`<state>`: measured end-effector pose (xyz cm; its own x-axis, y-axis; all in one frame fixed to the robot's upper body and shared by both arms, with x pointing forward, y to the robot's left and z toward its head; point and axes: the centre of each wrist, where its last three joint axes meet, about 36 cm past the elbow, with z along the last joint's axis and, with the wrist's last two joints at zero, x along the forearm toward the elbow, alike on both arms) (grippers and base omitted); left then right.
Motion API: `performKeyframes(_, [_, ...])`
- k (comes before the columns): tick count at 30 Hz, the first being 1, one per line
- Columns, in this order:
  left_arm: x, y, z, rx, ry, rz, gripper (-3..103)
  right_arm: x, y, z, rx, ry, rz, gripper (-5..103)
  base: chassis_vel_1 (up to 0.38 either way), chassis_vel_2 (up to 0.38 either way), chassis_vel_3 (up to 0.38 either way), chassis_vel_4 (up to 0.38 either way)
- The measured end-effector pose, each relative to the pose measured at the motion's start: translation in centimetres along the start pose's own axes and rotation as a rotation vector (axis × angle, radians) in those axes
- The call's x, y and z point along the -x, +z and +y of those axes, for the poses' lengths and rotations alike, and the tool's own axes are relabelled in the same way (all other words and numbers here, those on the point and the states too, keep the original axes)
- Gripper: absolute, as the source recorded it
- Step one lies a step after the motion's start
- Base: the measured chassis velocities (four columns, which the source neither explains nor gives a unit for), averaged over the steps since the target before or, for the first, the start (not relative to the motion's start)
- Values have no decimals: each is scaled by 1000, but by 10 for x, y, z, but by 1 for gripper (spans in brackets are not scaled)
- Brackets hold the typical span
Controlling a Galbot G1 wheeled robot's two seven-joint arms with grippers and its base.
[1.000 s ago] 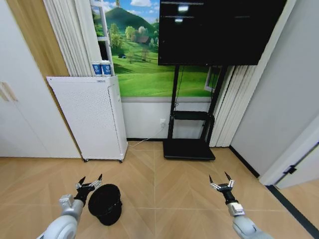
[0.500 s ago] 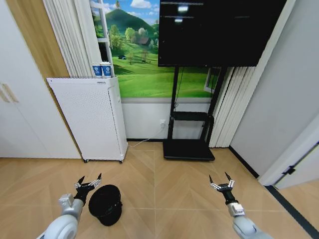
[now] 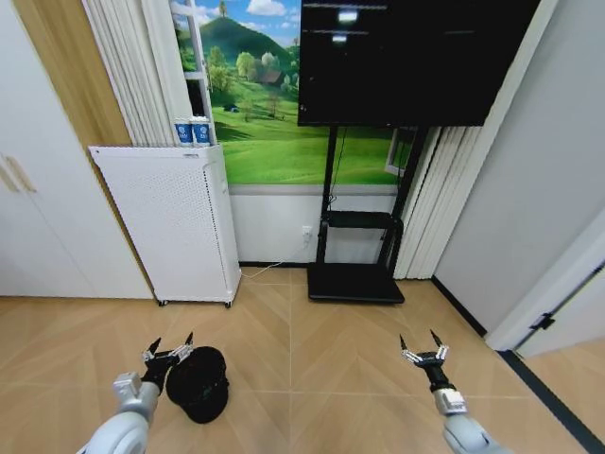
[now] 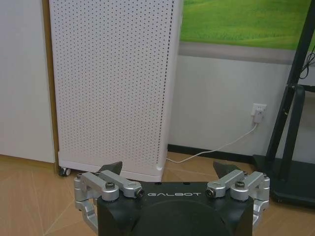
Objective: Pick up the trash bin and place the garbage on the floor into it.
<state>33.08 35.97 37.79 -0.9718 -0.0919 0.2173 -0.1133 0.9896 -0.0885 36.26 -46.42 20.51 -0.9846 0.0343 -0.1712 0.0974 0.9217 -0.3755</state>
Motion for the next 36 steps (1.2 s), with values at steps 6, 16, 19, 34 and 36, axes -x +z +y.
performKeyframes(6, [1,2,-1,-1,2,5,100,2,1,3,-14,13,-8,100,202,-252,-201,254])
performKeyframes(16, [1,7,0,-2,-3,14,100,0,3,5,-20,11,-2,100,322,-277,-327,287])
performKeyframes(19, [1,7,0,-1,-3,13,100,-1,4,5,-22,12,-1,100,355,-380,-375,374])
performKeyframes(34, [0,11,-4,-4,3,19,100,-4,3,7,-58,40,-20,100,353,-357,-347,354])
performKeyframes(36, [0,12,-5,-4,3,19,100,-5,3,7,-62,37,-22,100,327,-324,-304,321])
